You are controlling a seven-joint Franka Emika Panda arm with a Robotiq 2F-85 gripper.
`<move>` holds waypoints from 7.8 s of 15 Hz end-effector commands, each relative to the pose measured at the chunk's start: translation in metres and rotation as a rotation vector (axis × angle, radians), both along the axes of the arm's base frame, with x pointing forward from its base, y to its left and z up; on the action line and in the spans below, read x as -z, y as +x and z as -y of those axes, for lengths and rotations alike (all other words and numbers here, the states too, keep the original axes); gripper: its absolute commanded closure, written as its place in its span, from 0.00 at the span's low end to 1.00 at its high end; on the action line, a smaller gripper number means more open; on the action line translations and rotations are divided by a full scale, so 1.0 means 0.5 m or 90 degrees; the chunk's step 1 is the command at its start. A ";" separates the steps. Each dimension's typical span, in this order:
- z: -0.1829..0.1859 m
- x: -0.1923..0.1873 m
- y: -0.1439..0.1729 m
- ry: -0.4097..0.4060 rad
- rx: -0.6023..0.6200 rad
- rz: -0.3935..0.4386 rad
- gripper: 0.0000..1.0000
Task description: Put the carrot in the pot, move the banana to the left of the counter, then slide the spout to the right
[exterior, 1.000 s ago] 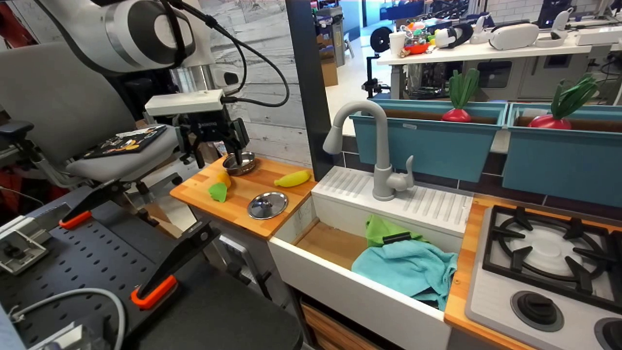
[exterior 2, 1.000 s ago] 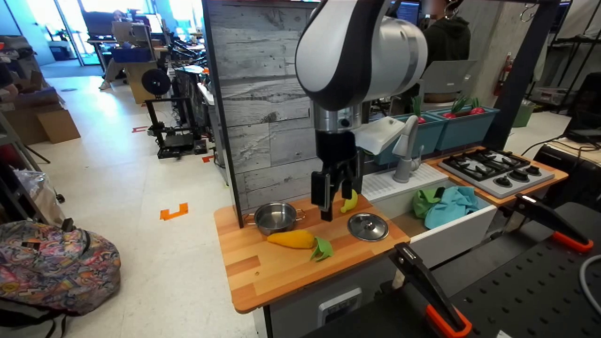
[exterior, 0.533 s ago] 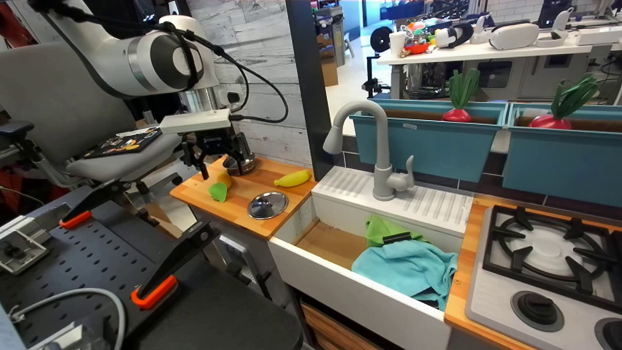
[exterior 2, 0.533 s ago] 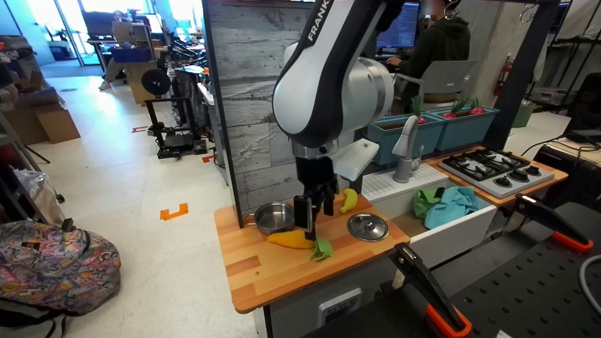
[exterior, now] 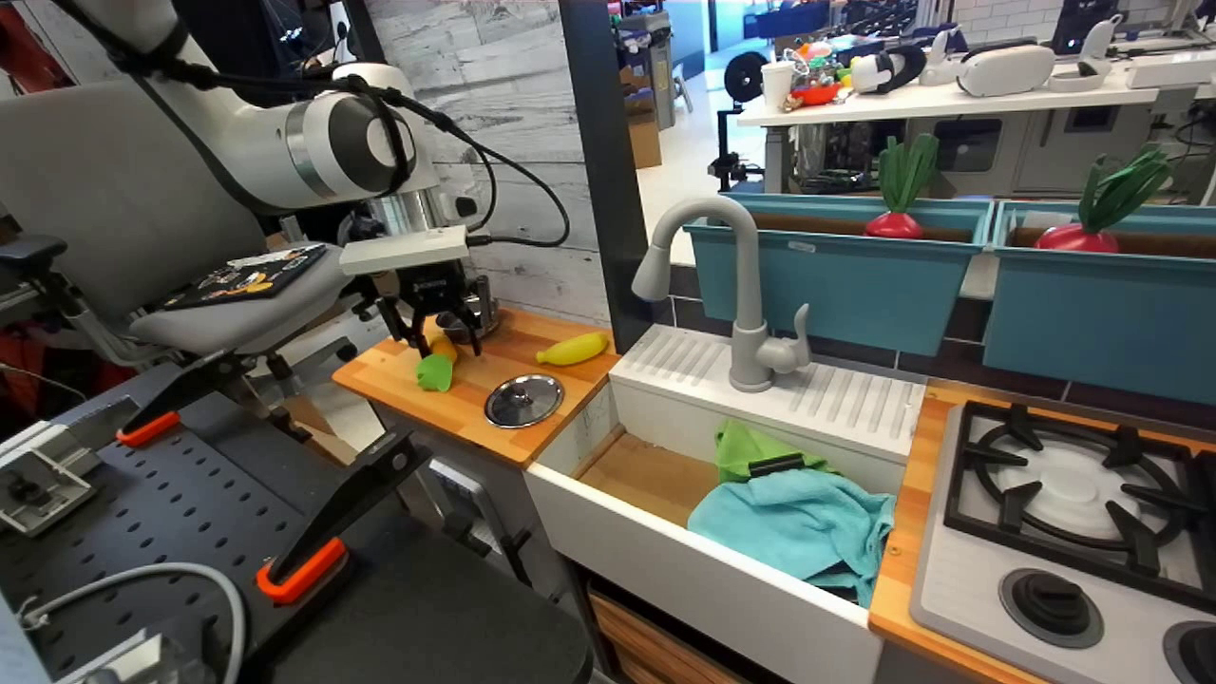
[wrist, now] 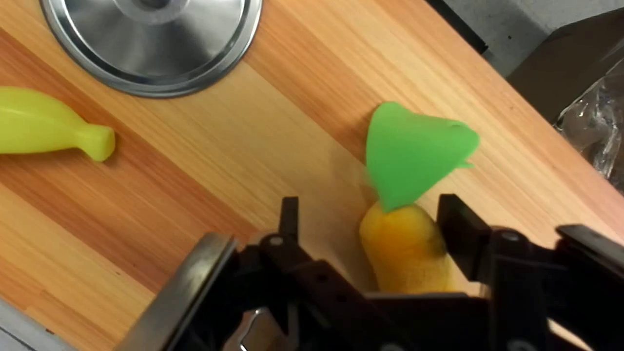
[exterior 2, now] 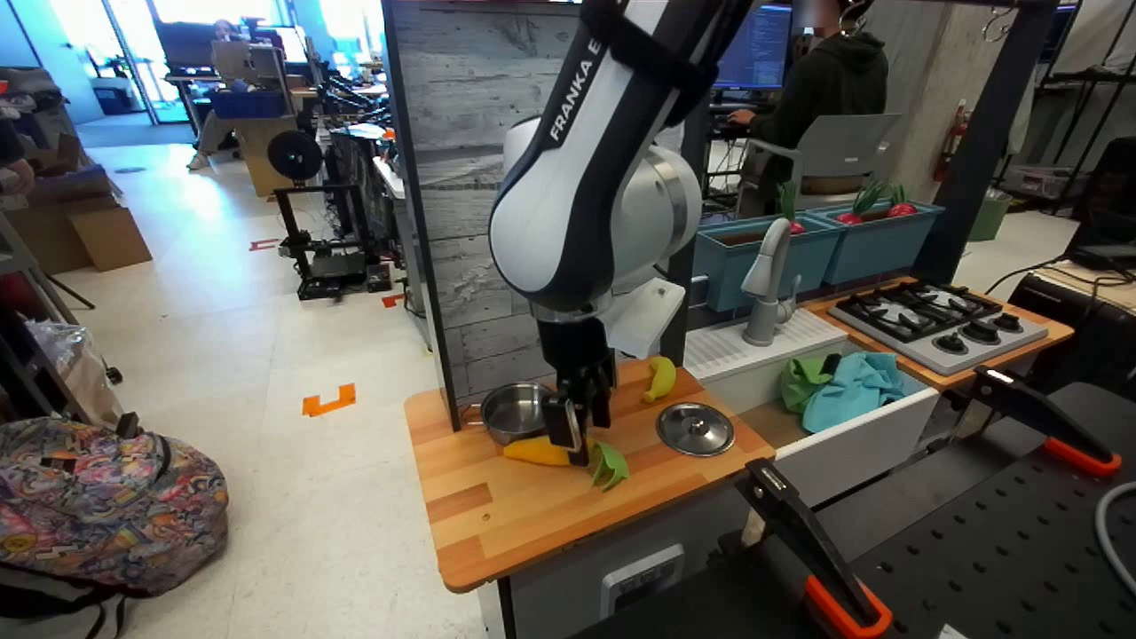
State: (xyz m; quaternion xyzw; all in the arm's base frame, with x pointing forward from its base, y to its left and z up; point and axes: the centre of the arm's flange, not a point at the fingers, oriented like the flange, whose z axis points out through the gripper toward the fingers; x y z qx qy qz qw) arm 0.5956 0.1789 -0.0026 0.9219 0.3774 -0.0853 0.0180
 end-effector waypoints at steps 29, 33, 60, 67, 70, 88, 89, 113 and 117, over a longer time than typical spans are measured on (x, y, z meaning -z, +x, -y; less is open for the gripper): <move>-0.020 -0.189 0.009 -0.029 -0.018 0.186 0.98; -0.006 -0.181 0.051 -0.026 0.004 0.182 0.98; -0.075 -0.043 0.107 -0.097 -0.019 0.087 0.29; -0.063 -0.088 0.063 -0.087 -0.022 0.114 0.00; -0.053 -0.128 0.034 -0.089 -0.022 0.123 0.00; 0.251 -0.170 -0.023 -0.017 0.409 0.188 0.00; 0.263 -0.165 -0.021 -0.032 0.445 0.183 0.00; 0.269 0.005 0.087 0.010 0.528 0.172 0.34; 0.279 0.013 0.091 0.017 0.521 0.167 0.66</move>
